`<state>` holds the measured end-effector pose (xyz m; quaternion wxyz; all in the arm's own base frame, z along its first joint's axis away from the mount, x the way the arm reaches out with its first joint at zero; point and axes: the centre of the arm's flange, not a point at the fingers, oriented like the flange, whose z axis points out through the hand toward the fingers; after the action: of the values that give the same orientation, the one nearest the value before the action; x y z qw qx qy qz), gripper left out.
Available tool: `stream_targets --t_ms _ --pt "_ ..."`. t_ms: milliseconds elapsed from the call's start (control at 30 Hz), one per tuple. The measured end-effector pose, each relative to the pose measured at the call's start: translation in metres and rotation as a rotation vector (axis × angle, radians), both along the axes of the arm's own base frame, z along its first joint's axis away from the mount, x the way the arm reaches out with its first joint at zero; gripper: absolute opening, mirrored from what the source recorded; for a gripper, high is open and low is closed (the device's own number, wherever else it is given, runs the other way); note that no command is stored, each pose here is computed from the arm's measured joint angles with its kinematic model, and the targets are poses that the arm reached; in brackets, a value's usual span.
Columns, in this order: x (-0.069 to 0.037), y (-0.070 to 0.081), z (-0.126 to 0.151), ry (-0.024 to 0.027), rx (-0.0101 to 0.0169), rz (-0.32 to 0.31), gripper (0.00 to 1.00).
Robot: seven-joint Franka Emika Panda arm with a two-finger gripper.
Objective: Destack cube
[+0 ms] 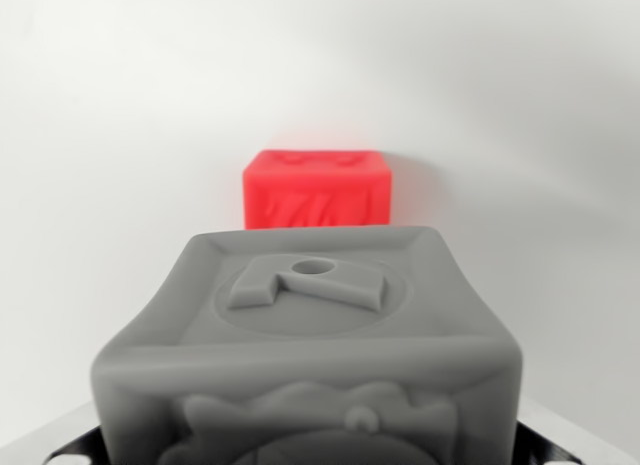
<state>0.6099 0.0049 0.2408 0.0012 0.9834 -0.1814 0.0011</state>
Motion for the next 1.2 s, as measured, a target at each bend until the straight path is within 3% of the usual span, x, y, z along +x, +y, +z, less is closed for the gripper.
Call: stream_targets --t_ms 333,433,633,1200 --pt "-0.001 0.0 0.029 -0.0009 -0.001 0.0 0.0" --pt "0.0 -0.001 0.035 -0.0041 -0.0007 0.0 0.0" --pt "-0.001 -0.013 0.032 0.0019 -0.0005 -0.008 0.0" --pt "-0.001 -0.044 0.029 0.0042 -0.0005 -0.028 0.0"
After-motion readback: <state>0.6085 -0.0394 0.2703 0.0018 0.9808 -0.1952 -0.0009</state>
